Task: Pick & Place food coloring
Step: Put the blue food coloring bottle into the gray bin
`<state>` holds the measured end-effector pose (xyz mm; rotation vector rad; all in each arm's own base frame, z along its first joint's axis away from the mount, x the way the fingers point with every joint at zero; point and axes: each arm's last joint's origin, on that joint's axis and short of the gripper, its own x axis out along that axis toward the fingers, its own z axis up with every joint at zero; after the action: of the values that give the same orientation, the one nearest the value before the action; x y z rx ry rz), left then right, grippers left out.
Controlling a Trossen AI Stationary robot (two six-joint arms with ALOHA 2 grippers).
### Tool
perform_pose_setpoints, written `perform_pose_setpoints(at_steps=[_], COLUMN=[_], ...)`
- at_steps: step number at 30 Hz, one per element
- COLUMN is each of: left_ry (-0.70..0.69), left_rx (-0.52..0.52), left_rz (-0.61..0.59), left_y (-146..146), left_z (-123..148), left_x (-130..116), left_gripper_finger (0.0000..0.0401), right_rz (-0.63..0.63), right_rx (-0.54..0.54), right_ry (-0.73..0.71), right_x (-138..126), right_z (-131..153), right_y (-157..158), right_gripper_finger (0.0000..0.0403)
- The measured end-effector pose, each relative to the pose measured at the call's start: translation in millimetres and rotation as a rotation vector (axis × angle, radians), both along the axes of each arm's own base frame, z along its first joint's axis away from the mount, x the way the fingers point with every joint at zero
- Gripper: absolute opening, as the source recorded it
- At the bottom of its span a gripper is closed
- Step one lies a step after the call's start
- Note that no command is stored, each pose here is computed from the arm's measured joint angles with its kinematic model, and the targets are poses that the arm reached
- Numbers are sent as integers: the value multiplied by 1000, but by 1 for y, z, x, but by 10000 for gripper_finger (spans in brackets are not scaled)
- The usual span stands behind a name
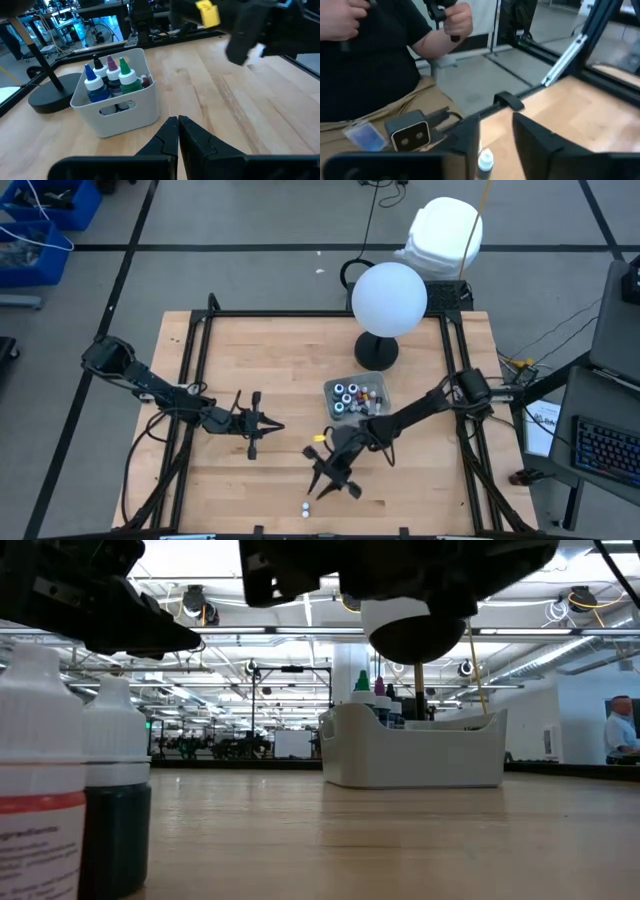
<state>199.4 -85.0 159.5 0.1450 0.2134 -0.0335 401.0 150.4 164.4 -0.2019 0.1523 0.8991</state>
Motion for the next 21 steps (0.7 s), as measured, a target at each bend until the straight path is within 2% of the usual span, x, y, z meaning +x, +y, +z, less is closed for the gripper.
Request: perform_pose_setpoints(at_steps=[4,8,16,21], left_ry=[2,3,5,6], left_rx=[1,5,6,5], left_rz=[0,-1,-1,-1], left_y=[0,0,0,0], left_z=[0,0,-1,-1], left_x=[0,0,0,0], left_gripper_finger=[21,21,21,21], right_rz=[7,-2,-12,-9], right_rx=[14,52,31,12], right_ry=[-33,-46,22,58], right_x=[3,8,31,34], right_z=[-12,-23,-49,-54], right_y=[4,7,23,25], right_gripper_finger=[164,195,196,195])
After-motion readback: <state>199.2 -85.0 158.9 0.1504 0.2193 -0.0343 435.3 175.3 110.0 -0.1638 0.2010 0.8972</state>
